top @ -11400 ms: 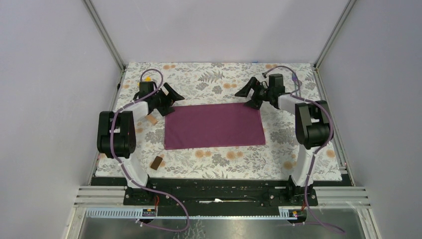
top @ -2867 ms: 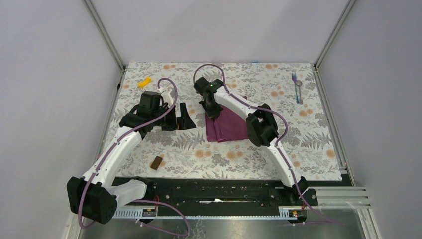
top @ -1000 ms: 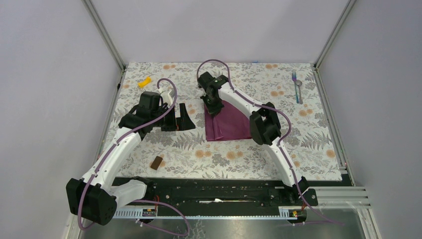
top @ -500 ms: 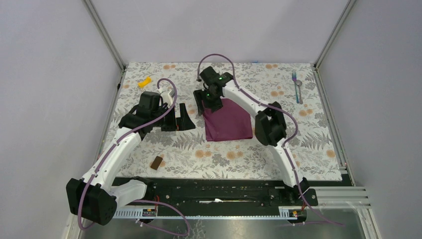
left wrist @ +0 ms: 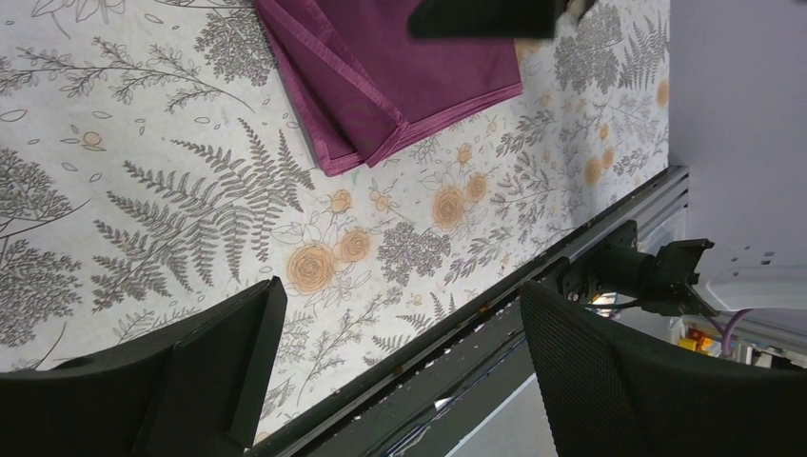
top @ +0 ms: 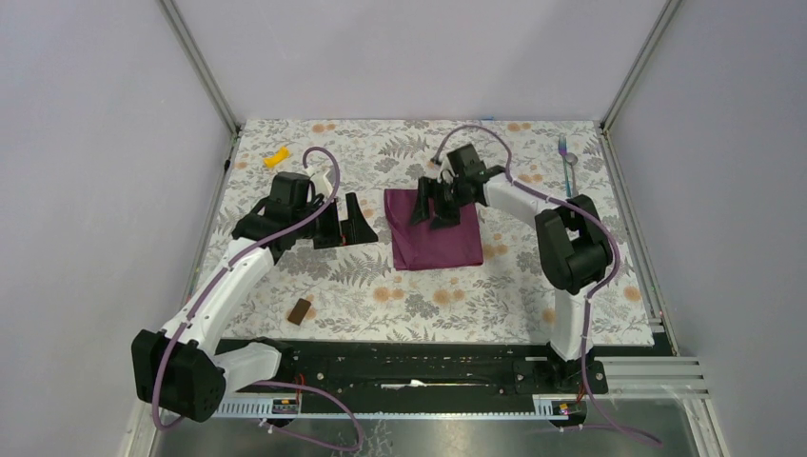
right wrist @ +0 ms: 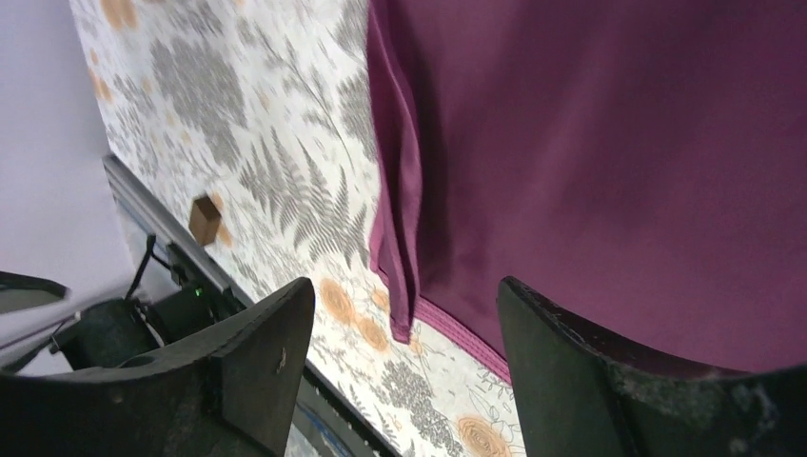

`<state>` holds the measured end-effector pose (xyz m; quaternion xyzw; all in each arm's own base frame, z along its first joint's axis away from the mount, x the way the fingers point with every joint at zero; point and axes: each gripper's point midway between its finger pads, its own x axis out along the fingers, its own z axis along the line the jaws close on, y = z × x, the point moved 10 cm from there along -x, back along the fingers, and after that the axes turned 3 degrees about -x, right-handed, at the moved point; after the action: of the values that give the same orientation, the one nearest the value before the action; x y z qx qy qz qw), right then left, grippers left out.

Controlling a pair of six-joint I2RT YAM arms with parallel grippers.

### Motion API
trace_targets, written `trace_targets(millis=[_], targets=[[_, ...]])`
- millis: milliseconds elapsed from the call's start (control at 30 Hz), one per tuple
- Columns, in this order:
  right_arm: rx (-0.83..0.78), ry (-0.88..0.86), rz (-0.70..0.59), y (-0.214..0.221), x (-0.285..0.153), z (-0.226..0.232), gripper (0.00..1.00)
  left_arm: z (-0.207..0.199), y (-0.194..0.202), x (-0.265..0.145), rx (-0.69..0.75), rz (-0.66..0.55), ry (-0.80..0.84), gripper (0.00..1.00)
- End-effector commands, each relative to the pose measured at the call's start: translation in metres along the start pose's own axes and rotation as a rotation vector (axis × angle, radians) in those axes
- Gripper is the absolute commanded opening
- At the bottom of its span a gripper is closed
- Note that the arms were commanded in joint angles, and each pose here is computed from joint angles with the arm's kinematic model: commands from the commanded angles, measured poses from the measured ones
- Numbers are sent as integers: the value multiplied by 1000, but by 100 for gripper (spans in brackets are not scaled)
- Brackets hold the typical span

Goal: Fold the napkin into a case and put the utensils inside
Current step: Fold the rectangle-folded napkin at the center of the board, then move the square-folded napkin to the center of the board.

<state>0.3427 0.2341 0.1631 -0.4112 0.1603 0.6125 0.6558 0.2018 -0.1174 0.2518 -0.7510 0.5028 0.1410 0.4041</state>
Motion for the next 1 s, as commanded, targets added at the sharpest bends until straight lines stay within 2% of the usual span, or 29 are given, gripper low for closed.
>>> trace_targets(millis=[0,200,400,533,633,800,867,967], targets=[[3,-183,-18,16,8,11,77,-9,-7,3,6,-32,70,99],[18,-233,33,39,29,13,72,-5,-2,6,-12,-22,56,99],[-36,-328,69,46,55,56,65,-6,-1,4,-16,-29,48,99],[-104,-340,24,41,34,87,68,-6,-2,1,-13,-47,13,99],[-48,-280,-6,38,9,61,70,-4,-2,2,-21,-56,1,99],[78,-122,-20,63,-19,-9,67,-5,-6,21,-47,-22,64,99],[105,-14,-17,76,-26,-31,60,-10,-9,36,-44,-8,75,98],[129,170,-31,92,-36,-58,44,-25,-15,64,-9,39,79,97]])
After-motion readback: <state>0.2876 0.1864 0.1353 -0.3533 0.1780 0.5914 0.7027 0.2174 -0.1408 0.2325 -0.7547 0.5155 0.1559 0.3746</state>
